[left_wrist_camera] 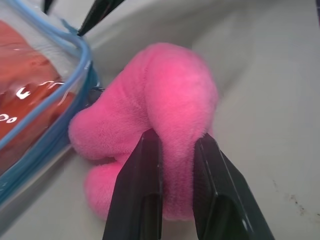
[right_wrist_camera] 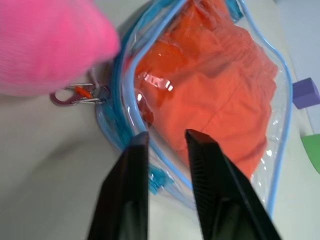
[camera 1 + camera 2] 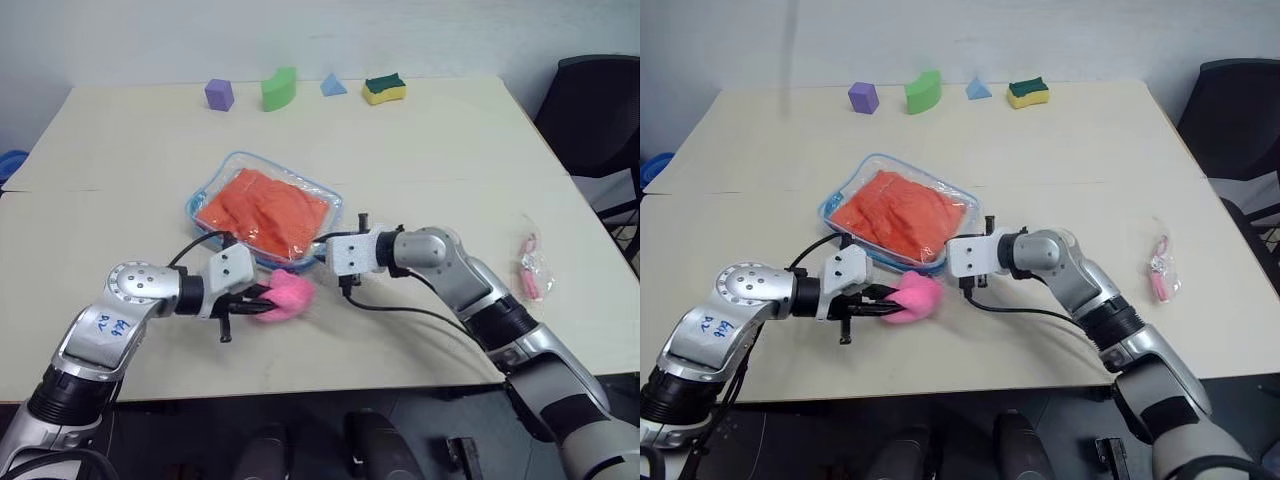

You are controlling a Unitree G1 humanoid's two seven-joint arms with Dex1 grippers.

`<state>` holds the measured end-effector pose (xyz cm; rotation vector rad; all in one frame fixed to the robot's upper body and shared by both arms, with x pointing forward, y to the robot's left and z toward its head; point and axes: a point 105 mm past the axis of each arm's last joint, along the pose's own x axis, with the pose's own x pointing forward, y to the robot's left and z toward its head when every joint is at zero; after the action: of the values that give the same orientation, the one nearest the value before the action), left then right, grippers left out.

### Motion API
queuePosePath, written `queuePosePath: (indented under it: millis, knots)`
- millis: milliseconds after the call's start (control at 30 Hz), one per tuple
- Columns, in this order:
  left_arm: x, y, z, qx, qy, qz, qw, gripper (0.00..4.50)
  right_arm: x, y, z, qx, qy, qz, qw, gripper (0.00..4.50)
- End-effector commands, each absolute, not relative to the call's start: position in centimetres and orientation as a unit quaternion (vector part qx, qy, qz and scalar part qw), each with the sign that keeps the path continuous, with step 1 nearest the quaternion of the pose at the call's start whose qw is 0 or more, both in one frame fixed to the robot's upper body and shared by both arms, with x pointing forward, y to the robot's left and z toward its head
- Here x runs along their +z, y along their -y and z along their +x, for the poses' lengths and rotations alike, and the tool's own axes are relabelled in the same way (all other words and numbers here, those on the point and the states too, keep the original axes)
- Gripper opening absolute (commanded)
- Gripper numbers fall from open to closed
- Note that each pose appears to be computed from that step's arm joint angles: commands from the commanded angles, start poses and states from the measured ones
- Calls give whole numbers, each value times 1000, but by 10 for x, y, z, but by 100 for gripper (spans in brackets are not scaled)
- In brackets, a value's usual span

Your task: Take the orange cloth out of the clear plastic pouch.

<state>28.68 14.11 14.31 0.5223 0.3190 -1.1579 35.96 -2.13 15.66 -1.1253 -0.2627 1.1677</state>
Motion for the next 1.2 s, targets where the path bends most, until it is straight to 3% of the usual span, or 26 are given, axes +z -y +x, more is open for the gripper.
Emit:
queuePosePath:
  millis: [33,200,233,300,500,767,867,1167,1200]
  knots:
    - [153,-139,284,-535,-127,246,798,72,169,13,360,518,145,-508,673,118]
    - [153,-141,283,-529,-126,245,803,72,174,16,360,519,147,-518,664,118]
    - [152,-141,283,-527,-126,245,804,72,178,19,359,520,143,-508,671,135]
    - [152,-142,283,-526,-126,244,805,72,180,22,357,523,139,-506,672,176]
    - [152,-140,284,-527,-123,240,806,72,170,21,353,523,136,-515,665,373]
    - [155,-139,286,-528,-120,241,805,72,167,1,361,514,148,-494,686,373]
    - [155,-138,286,-530,-120,240,805,72,168,-3,362,514,154,-489,687,317]
    - [145,-149,291,-514,-131,237,814,72,177,13,360,520,158,-517,662,5]
    - [144,-151,292,-512,-132,237,815,72,177,15,359,521,157,-518,660,1]
